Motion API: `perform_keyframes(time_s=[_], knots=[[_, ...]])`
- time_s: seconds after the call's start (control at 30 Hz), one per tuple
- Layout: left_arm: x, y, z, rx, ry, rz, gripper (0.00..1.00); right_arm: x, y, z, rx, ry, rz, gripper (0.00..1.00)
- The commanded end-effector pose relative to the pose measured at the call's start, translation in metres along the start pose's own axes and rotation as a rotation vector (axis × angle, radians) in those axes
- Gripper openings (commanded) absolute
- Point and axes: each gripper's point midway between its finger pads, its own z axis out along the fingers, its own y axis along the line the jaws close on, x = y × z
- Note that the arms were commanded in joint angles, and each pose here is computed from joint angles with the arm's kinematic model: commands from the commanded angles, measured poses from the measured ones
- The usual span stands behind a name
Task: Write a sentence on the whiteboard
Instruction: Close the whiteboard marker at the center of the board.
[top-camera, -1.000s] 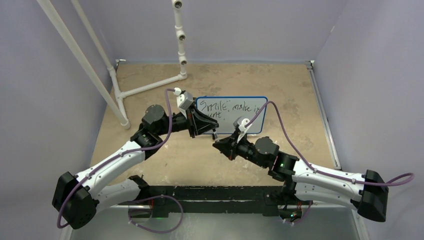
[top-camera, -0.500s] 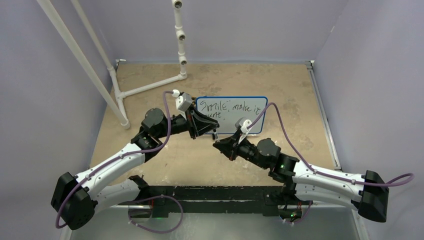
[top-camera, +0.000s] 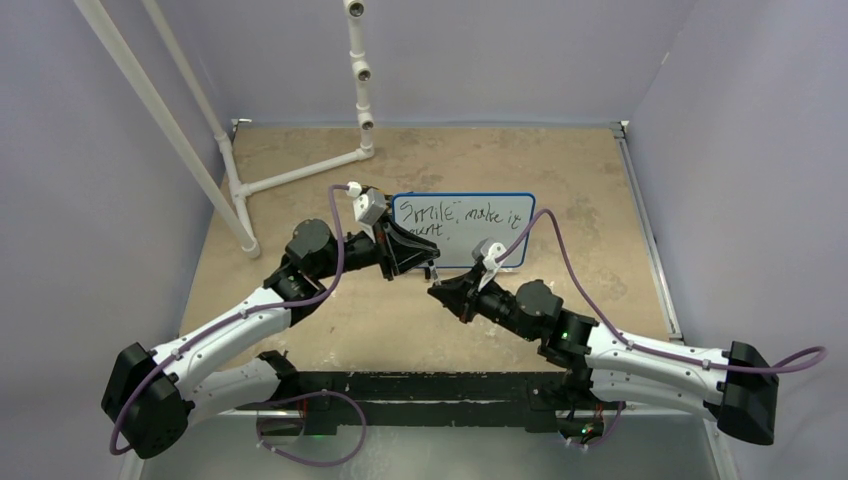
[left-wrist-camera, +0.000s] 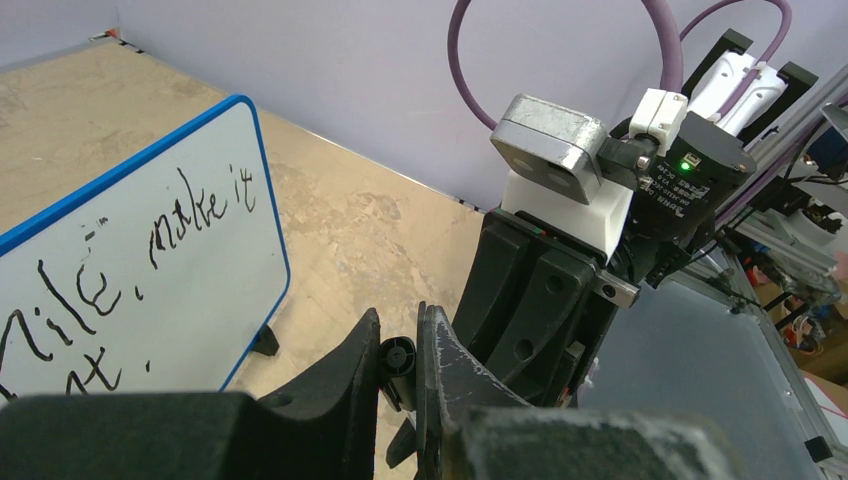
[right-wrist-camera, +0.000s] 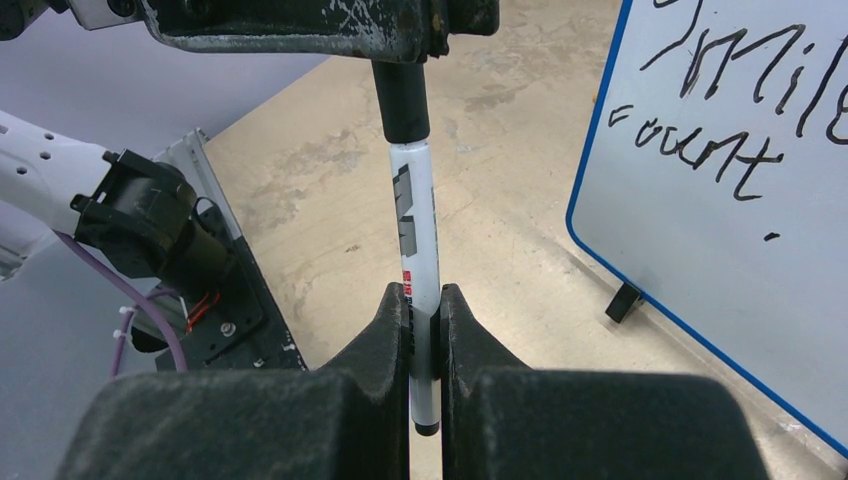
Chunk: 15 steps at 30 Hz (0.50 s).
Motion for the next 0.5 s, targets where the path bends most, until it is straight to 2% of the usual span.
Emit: perform_keyframes(time_s=[0.0,0.47], knots=[[0.112,-0.018,-0.027,0.069,0.374,-0.246,0.0,-0.188,0.003,-0.039,0.041,-0.689,0.181,0.0],[0.125,-0.015,-0.026,0.059,0.429,-0.239,0.0,-0.203,0.005,-0.043,0.036,-0.744,0.18,0.0]])
